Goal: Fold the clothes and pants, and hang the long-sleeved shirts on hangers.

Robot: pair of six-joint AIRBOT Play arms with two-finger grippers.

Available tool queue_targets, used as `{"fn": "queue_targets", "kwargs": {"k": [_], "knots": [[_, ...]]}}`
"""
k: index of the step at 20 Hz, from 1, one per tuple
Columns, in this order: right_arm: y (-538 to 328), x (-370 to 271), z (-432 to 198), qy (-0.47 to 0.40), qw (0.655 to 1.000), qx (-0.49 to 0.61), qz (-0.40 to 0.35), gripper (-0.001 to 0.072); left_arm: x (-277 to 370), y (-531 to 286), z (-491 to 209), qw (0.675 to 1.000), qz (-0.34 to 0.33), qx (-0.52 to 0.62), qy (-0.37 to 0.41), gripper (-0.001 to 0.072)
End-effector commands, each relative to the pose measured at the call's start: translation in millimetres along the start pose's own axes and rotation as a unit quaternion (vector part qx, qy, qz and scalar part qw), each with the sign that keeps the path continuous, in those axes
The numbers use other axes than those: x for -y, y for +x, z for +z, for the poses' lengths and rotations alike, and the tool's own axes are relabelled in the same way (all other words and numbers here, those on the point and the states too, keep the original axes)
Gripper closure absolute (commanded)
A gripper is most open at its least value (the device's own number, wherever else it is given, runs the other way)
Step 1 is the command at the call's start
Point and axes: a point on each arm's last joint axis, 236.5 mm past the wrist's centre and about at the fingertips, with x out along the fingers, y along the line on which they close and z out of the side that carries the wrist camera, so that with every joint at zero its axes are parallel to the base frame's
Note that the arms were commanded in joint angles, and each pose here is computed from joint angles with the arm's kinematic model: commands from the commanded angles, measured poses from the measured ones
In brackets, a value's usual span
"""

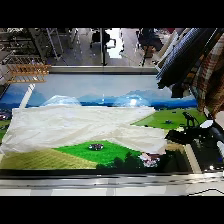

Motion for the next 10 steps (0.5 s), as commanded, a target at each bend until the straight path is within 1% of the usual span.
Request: {"fn": "queue_targets", "kwargs": {"k": [1, 3, 6, 7, 9, 10], "knots": [[0, 7, 12, -0.006, 1.0, 0.024, -0.014, 0.0139, -3, 14, 3, 0.999, -0.01, 0.014, -0.035, 0.0111], [6, 8, 7, -0.004, 1.0, 0.011, -0.011, 0.0139, 1, 31, 9, 0.998, -0.029, 0.032, -0.05, 0.0111], [18, 7, -3, -0.009, 1.0, -0.017, 0.0, 0.0139, -9, 60, -1, 0.997, -0.024, 0.025, -0.071, 0.0111], [24, 3, -3, -0.021, 1.0, -0.021, 0.01, 0.0143, -11, 66, 1, 0.996, -0.026, 0.032, -0.078, 0.0111], [37, -10, -2, -0.023, 0.999, -0.024, 0.036, 0.0155, -5, 69, 12, 0.993, -0.048, 0.057, -0.093, 0.0112], [43, -17, -1, -0.024, 0.998, -0.025, 0.048, 0.0223, -2, 69, 20, 0.991, -0.058, 0.072, -0.099, 0.0134]]}}
